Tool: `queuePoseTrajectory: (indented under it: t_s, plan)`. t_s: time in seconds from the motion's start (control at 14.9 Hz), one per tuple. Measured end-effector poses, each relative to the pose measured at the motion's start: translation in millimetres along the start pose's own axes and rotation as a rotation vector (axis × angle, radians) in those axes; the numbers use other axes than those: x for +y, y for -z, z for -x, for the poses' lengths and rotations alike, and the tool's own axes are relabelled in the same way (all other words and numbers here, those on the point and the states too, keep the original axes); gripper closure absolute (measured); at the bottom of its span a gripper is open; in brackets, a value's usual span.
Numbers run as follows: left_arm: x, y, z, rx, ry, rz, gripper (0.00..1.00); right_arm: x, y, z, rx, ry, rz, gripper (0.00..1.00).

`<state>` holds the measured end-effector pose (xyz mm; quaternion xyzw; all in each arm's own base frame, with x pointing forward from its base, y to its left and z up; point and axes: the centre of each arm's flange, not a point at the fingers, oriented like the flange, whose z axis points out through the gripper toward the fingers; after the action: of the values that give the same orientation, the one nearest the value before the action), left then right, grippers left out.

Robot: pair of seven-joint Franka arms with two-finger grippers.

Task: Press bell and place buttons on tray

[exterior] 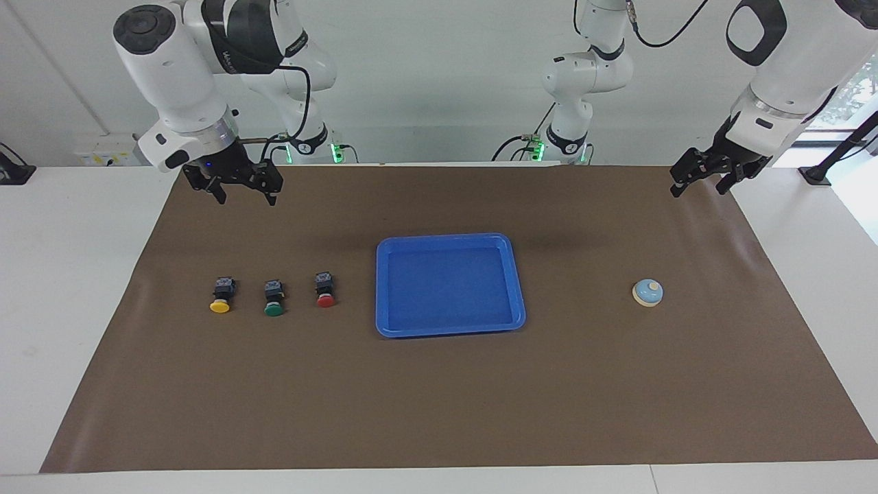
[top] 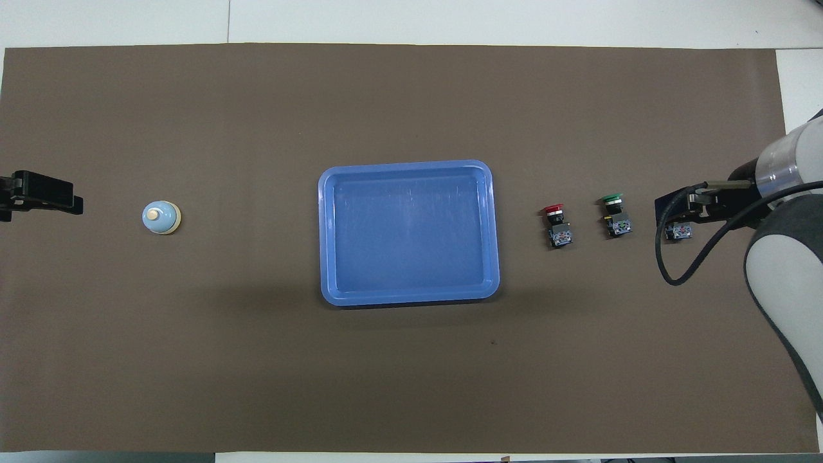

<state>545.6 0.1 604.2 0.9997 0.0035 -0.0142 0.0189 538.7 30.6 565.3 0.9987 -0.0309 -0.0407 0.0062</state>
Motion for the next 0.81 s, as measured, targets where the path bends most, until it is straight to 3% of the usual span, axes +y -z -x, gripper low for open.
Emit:
queuePoseTrajectory:
  t_s: [0.27,0.67,0.74,0.81]
  plan:
    - [1,-5,0,-0.009,0.023,0.000,0.11,0,0,0,0.000,0.000,0.000,0.00]
    - [-9,-46,-13,-0.008,0.068,0.001,0.87,0,0,0,0.000,0.000,0.000,0.00]
    - [-9,-54,-17,-0.020,0.059,0.001,0.98,0,0,0,0.000,0.000,0.000,0.00]
    - [-9,-67,-21,-0.041,0.046,0.002,0.99,0,0,0,0.000,0.000,0.000,0.00]
